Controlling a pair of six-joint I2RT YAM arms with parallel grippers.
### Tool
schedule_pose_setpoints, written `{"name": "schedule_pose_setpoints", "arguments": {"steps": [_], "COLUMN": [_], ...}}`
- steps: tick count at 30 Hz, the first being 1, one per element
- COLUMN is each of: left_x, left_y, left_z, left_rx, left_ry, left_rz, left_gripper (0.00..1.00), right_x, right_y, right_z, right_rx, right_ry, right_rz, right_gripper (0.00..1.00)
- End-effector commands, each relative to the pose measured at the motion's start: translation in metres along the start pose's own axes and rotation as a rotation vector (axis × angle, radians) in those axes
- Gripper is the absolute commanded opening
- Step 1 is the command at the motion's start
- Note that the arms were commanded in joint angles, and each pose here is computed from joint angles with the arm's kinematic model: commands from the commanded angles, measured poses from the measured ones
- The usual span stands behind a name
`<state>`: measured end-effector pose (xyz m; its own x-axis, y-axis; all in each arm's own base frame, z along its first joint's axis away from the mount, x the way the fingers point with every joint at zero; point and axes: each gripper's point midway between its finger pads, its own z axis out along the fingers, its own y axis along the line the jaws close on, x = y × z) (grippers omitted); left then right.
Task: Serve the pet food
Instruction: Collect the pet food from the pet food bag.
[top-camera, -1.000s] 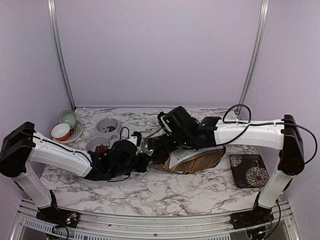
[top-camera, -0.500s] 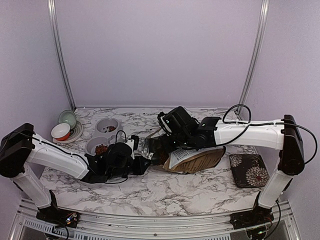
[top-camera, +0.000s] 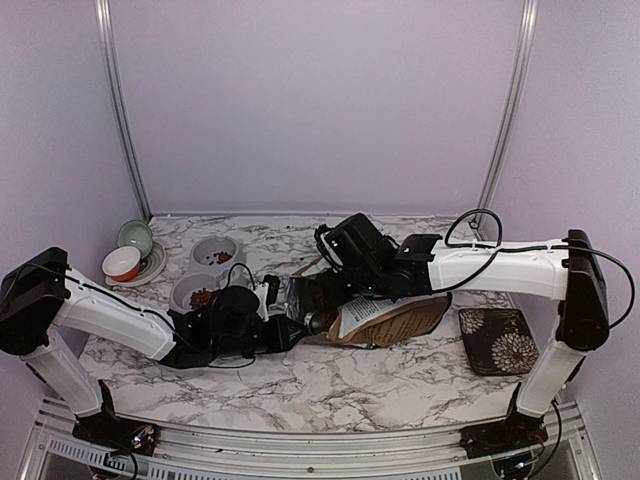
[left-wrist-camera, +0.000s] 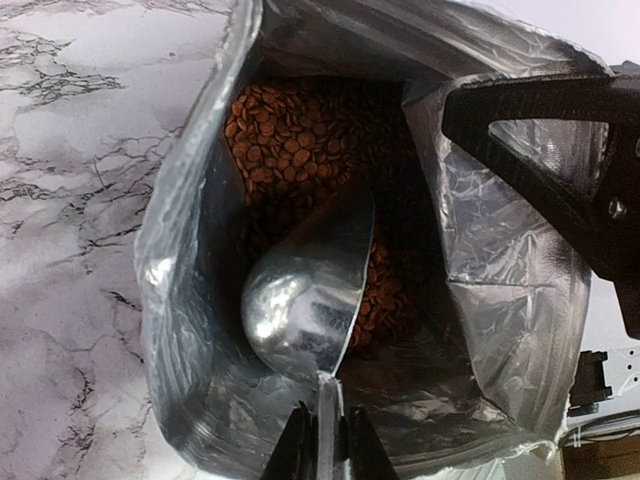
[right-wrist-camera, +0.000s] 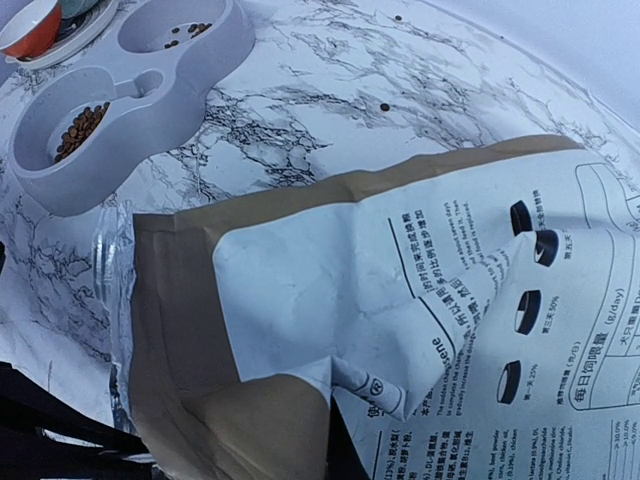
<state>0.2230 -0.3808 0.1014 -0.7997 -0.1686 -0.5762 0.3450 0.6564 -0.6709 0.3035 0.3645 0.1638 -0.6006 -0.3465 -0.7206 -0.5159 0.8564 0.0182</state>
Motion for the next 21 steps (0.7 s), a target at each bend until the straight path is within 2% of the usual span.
{"name": "schedule_pose_setpoints", "arguments": {"steps": [1,11,21], "left_x": [0.002,0.001,-0.019], "left_y": [-0.020,-0.019,-0.009], "left_z": [-0.005,-0.008,-0.030], "left_rx": [0.099,0.134,0.142], "left_ry": [0.029,0.032,-0.022], "left_rz": [-0.031,-0.069,-0.101], "left_gripper": [0.00,0.00,0.00], "right_x": [-0.029,-0.029,-0.029], "right_y": [-0.001,0.000,0.001], "right_z": [-0.019,-0.019,-0.017], "right_rx": [0.004,0.008,0.008], "right_ry": [-0.088,-0.084,-0.082], "right_rz": [0.031,0.025,0.023], "right_gripper": [0.00,0.00,0.00]}}
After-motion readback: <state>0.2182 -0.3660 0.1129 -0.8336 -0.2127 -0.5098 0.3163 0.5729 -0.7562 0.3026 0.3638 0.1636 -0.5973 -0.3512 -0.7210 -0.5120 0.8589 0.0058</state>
